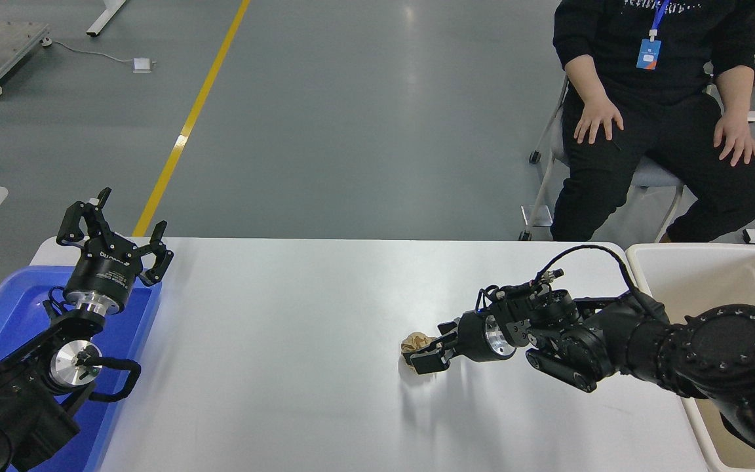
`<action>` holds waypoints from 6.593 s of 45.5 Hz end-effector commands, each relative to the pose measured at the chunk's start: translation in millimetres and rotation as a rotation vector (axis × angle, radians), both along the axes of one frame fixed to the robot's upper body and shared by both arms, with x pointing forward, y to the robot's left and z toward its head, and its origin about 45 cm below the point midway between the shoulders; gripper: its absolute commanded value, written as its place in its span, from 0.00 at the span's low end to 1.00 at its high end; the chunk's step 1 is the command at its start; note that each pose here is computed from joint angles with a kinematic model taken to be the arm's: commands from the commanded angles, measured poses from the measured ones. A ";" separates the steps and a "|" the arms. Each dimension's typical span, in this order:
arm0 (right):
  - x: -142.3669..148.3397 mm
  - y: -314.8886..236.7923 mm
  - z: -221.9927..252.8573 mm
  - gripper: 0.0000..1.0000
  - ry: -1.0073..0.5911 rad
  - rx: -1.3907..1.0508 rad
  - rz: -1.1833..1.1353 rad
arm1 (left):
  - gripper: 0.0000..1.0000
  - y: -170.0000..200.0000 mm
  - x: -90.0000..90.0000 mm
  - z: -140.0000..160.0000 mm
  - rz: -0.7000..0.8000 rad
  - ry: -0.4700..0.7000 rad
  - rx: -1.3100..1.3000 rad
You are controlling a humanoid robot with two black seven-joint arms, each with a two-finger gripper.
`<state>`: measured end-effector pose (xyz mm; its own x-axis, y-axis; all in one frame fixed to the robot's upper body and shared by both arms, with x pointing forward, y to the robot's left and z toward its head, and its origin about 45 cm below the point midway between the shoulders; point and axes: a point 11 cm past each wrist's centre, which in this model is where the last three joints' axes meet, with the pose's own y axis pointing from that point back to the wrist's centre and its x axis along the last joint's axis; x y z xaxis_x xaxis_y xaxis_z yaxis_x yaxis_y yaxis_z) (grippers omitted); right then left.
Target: Clean the table surface
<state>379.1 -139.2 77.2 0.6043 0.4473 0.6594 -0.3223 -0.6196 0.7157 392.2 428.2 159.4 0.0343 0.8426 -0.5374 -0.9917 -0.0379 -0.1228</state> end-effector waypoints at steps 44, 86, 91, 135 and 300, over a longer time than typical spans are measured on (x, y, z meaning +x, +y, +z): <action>1.7 -0.1 3.9 0.00 -0.015 0.055 0.025 | 1.00 0.3 0.0 0.1 0.000 0.000 0.001; 115.9 -112.6 267.3 0.00 -0.250 0.600 -0.391 | 1.00 -0.4 0.0 -0.2 0.000 0.000 -0.001; 120.1 -135.7 278.3 0.00 -0.278 0.607 -0.446 | 1.00 -0.4 0.0 -0.2 0.000 0.000 -0.001; 18.2 -485.4 211.7 0.00 -0.518 0.182 -1.688 | 1.00 0.3 0.0 0.1 0.000 0.000 0.001; 139.0 -278.4 367.5 0.99 -0.318 1.780 -1.322 | 1.00 -0.4 0.0 -0.2 0.000 0.000 -0.001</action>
<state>521.1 -451.2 412.7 -0.3368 -0.9411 0.0310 -0.9335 0.3294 -0.1418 392.2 428.2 159.3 0.0344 0.8425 -0.5375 -0.9917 -0.0378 -0.1228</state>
